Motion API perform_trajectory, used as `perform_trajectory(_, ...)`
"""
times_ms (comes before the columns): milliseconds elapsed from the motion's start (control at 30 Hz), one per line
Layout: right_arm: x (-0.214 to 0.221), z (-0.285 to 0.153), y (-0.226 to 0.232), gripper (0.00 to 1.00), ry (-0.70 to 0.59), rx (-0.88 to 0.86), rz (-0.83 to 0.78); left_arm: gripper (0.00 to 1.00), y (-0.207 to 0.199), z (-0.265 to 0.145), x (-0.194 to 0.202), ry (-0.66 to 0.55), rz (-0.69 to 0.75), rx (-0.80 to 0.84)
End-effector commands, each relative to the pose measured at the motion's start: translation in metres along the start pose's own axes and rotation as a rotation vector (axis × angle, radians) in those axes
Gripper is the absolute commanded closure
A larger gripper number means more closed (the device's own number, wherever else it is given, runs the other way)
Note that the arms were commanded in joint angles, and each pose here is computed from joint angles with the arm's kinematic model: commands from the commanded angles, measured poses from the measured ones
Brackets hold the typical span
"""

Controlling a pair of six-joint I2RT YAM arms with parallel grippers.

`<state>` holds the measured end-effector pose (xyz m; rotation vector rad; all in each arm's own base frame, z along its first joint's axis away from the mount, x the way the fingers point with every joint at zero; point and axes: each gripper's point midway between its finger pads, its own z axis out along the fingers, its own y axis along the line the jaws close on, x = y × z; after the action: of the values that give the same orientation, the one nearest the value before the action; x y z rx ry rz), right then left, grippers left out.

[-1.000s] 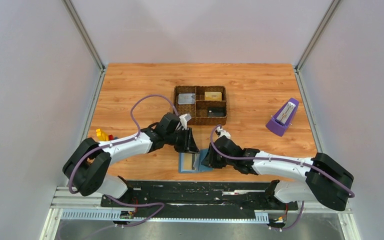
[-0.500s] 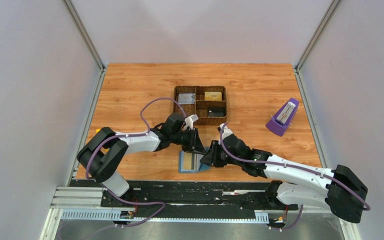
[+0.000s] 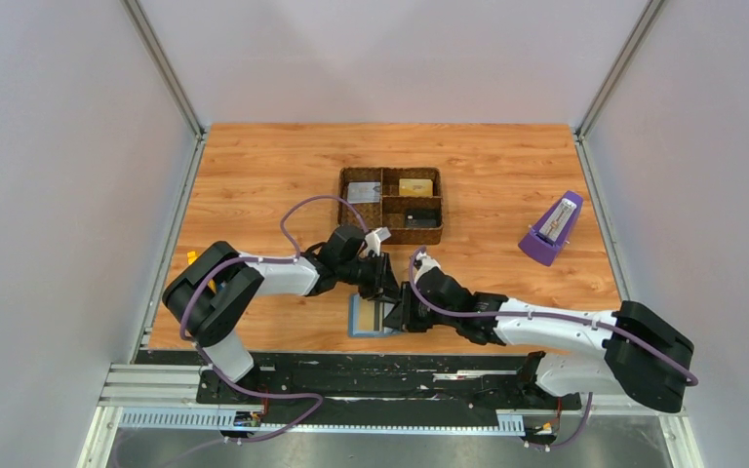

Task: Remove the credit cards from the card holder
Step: Remove the credit card from the card holder.

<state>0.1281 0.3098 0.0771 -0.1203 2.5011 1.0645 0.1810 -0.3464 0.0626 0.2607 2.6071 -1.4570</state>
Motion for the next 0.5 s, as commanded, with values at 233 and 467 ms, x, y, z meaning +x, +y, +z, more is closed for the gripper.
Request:
perform_trajectory(233,-0.001,0.007,-0.032,0.85,-0.078,0.090,0.047,0.69,0.001,-0.035,-0.024,-0.131,0.074,-0.223)
perform_trajectory(467,-0.004,0.006,-0.032,0.84,-0.085,0.078,0.025,0.70,0.012,-0.071,-0.019,-0.185,0.087,-0.369)
